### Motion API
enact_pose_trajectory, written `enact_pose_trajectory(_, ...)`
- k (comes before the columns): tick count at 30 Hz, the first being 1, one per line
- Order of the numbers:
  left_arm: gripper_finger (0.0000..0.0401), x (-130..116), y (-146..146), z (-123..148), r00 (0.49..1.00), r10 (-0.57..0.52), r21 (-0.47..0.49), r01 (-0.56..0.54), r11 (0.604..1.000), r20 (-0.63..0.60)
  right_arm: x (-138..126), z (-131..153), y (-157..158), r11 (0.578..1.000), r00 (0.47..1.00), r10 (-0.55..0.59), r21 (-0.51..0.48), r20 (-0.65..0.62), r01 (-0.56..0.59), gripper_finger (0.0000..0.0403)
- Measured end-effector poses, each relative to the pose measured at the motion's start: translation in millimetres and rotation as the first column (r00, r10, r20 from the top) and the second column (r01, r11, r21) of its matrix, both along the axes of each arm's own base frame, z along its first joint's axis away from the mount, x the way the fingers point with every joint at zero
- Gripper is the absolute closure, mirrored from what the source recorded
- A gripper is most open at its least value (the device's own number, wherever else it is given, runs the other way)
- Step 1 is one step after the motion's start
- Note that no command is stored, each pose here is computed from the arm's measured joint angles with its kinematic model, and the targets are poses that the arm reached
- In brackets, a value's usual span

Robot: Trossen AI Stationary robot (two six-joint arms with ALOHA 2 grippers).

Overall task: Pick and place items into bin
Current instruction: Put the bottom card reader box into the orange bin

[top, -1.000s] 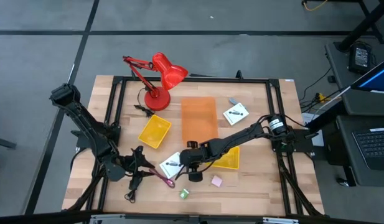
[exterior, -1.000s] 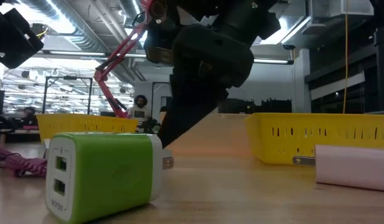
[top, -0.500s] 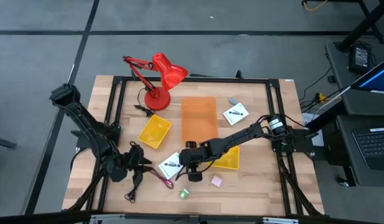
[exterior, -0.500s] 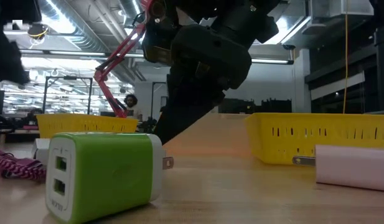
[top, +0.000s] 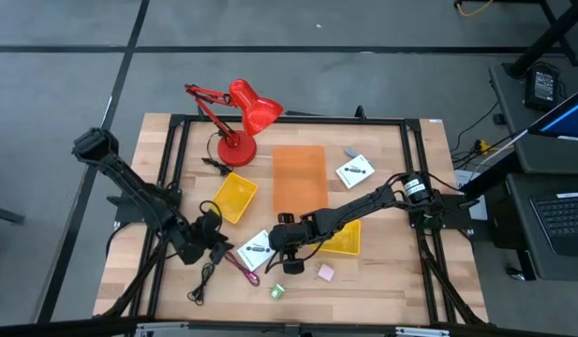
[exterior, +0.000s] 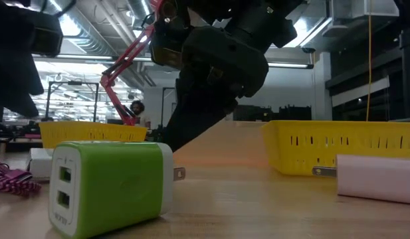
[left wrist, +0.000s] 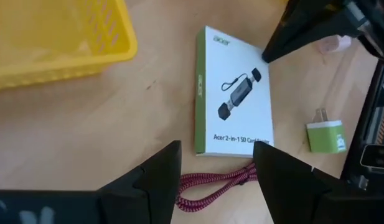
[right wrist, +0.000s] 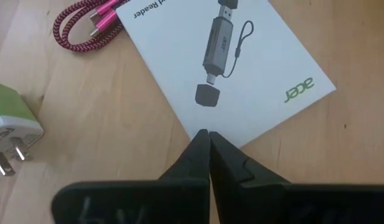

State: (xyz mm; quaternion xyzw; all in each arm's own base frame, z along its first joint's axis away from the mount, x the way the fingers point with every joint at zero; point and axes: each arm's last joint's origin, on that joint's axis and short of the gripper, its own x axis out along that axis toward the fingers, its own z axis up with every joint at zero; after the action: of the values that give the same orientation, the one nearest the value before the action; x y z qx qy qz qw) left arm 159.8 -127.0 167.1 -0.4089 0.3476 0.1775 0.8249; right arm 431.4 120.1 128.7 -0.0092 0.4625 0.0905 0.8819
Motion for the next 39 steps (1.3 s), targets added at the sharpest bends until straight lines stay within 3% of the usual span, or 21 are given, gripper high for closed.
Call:
enact_pose_trajectory(11, 0.0205, 24.2, 0.9, -18.9, 0.994, -0.052, -0.129, 0.040, 0.991, -0.097, 0.4, 0.0, 0.1, 1.000, 1.000, 0.003, -0.001, 0.008, -0.003, 0.0403)
enact_pose_trajectory(39, 0.0205, 46.3, 8.5, -41.0, 0.975, -0.152, -0.192, 0.120, 0.974, -0.164, 2.6, 0.9, 0.7, 1.000, 0.999, 0.021, -0.008, 0.037, -0.020, 0.0403)
